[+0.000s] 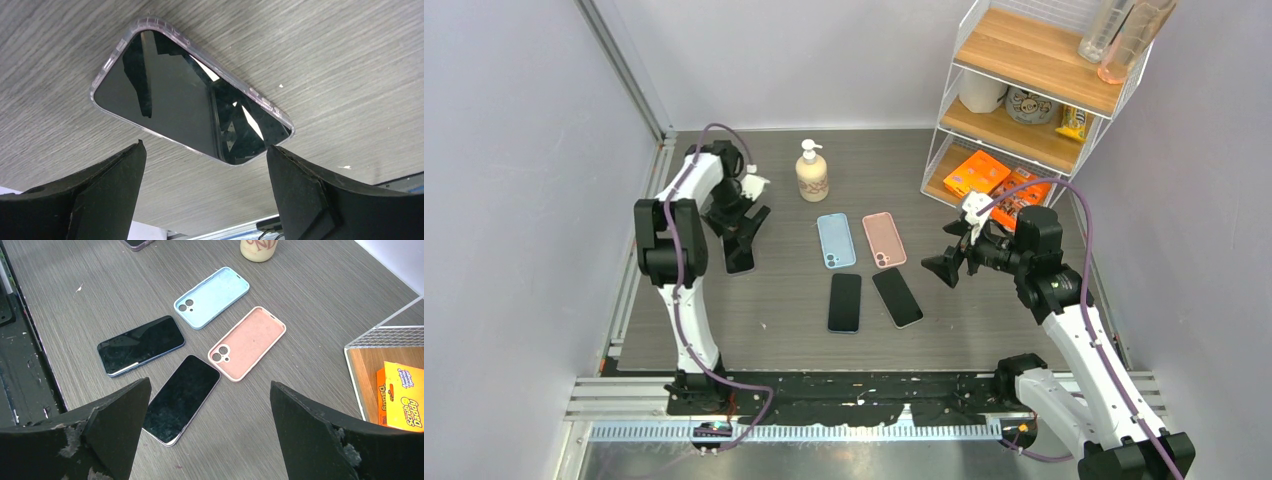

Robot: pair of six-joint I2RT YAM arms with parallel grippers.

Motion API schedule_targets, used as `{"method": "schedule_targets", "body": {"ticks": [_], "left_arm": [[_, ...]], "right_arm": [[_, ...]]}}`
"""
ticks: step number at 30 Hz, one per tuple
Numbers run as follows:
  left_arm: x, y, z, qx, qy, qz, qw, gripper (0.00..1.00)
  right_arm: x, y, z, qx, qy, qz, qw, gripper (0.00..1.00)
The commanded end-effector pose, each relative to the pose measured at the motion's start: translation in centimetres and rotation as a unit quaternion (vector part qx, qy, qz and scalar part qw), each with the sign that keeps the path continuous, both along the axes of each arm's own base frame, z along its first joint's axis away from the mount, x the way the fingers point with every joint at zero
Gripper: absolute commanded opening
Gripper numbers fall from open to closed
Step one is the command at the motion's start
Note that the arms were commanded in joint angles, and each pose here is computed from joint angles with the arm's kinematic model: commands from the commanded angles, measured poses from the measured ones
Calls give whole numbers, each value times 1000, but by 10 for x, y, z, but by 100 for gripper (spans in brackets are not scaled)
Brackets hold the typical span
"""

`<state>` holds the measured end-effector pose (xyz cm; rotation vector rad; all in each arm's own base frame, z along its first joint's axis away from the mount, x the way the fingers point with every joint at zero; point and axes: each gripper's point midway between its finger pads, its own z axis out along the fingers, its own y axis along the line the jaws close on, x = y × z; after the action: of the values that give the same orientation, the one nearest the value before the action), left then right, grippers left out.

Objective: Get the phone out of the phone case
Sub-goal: Adjust the phone at the center of the board.

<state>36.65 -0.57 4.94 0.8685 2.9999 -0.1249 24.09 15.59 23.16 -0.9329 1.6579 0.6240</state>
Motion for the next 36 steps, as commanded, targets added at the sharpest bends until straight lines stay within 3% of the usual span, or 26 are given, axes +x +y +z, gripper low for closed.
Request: {"method": "schedule_targets", "body": {"ticks": [1,11,36], "left_arm": [[-4,0,7,-35,14,-12,999,99],[0,12,8,-68,47,25,996,100],[-9,10,-10,-59,147,20,987,99]], "right_arm": [[2,0,9,0,-17,5,1000,95],[2,0,8,0,-15,5,1000,96],[3,0,8,2,-13,2,1000,96]]}}
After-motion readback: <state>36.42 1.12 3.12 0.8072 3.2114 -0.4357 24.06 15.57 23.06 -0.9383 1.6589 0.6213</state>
